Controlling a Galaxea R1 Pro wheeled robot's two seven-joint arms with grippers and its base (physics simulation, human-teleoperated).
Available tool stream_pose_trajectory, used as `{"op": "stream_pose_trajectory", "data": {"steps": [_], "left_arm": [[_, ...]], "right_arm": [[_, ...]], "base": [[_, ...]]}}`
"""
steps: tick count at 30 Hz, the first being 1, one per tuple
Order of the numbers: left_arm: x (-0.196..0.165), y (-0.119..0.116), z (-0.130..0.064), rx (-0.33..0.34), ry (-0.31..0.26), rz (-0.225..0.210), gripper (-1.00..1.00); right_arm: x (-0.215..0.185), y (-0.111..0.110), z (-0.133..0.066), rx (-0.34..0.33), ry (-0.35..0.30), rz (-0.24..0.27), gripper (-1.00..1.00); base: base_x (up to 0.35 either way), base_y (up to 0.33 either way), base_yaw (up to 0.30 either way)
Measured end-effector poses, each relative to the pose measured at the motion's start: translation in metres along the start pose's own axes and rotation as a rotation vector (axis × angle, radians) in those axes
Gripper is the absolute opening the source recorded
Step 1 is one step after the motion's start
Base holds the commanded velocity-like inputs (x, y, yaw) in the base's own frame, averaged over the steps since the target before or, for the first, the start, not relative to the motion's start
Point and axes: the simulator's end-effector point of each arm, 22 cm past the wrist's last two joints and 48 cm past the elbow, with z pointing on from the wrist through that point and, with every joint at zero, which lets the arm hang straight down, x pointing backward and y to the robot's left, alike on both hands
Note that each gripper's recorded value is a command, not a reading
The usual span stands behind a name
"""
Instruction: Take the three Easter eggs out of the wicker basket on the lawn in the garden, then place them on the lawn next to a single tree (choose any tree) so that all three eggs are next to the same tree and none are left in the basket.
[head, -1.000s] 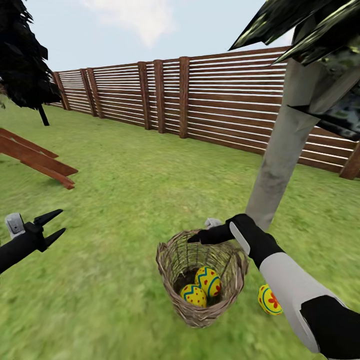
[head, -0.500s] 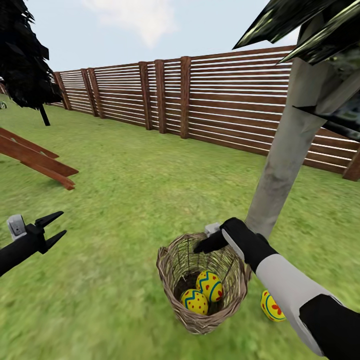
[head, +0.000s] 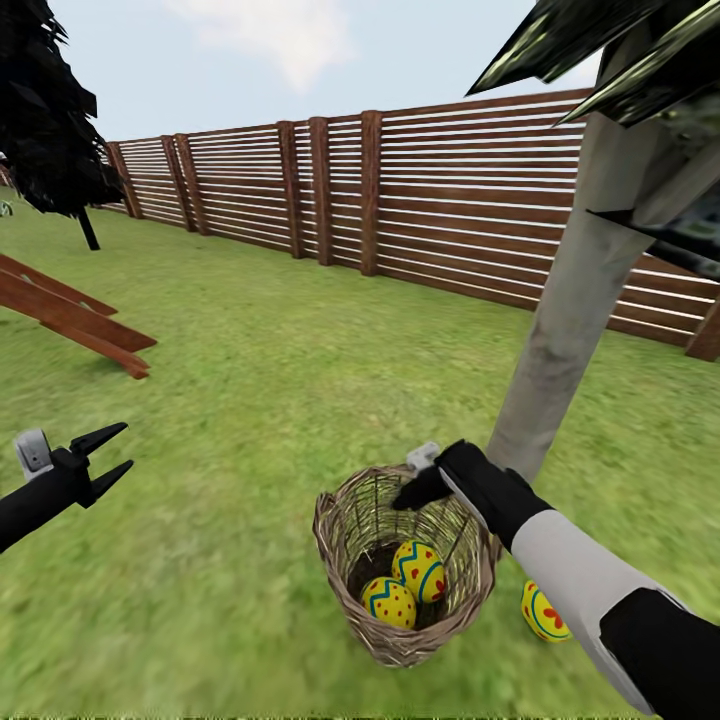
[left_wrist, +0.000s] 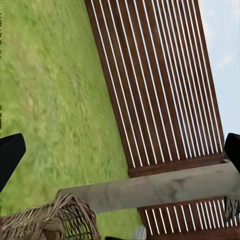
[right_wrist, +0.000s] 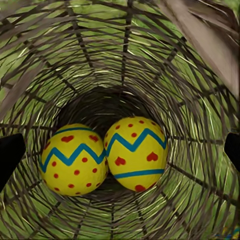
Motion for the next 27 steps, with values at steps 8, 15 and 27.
{"op": "stream_pose_trajectory", "data": {"steps": [8,15,27], "left_arm": [[0.017,0.018,0.013,-0.032,0.048,-0.005,1.00],[0.022,0.035,0.018,-0.058,0.060,-0.014,1.00],[0.028,0.063,0.024,-0.103,0.075,-0.032,1.00]], "right_arm": [[0.009,-0.019,0.020,0.084,0.022,-0.105,1.00],[0.040,-0.012,0.052,0.068,0.086,-0.120,1.00],[0.060,-0.005,0.083,0.022,0.100,-0.178,1.00]], "base": [[0.000,0.000,0.000],[0.000,0.000,0.000],[0.000,0.000,0.000]]}}
